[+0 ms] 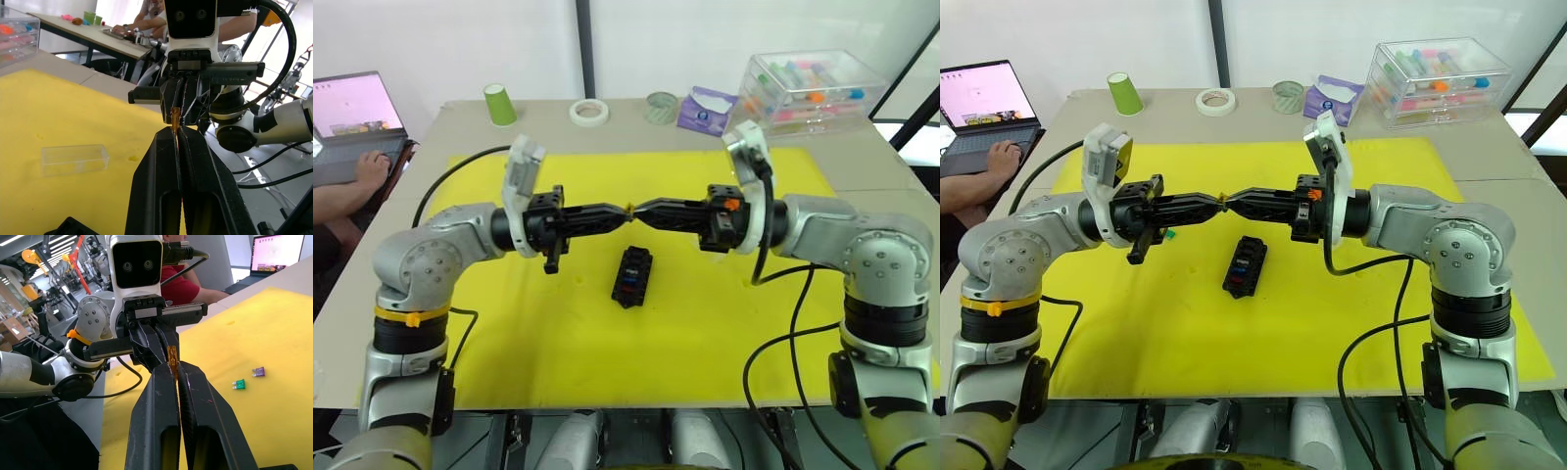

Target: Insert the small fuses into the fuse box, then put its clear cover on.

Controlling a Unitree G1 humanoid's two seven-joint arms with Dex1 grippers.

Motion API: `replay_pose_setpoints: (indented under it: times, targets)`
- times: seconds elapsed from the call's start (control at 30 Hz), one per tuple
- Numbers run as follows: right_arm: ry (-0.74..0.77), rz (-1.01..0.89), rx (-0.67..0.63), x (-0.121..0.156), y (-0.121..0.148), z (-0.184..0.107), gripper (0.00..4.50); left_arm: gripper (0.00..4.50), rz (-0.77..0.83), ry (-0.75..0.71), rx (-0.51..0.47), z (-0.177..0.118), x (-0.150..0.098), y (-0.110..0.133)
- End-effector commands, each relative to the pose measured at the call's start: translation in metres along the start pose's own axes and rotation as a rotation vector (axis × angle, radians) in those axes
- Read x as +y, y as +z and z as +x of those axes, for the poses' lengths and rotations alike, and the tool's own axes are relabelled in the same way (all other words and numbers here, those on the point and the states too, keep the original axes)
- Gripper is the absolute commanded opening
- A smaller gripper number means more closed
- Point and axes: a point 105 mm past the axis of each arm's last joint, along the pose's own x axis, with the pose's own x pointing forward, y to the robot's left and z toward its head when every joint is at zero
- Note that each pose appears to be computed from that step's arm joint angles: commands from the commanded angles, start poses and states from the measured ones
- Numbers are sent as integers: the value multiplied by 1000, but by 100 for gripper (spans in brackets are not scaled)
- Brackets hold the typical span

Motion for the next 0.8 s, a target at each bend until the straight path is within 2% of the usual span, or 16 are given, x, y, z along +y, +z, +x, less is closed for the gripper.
replay_pose_setpoints:
  times: [0.03, 0.17, 0.27, 0.37, 0.47, 0.6, 0.63, 0.7, 0.8]
  targets:
    - [29, -40, -27, 8, 11, 0, 5, 0, 19, -16, -3, 0, -5, 4]
    - [24, -38, -29, 6, 12, 0, 5, 0, 6, -8, 7, -1, -2, 4]
    - [25, -41, -20, 7, 11, -1, 0, 68, 13, 1, 51, -7, -2, -1]
    - [3, -67, 18, 6, 8, -1, 0, 167, 44, 34, 113, -19, 2, -11]
    - [-75, -144, 128, -1, 0, -3, 0, 280, 91, 53, 191, -35, 1, -27]
    - [-224, -267, 273, -15, -10, -1, 0, 425, 231, 52, 290, -45, -1, -54]
    - [-241, -301, 306, -16, -14, 1, 0, 447, 265, 53, 324, -48, 0, -63]
    - [-254, -363, 366, -16, -23, 4, 0, 447, 304, 39, 364, -50, 0, -76]
    - [-263, -410, 425, -16, -36, 7, 0, 447, 329, 54, 320, -44, 2, -78]
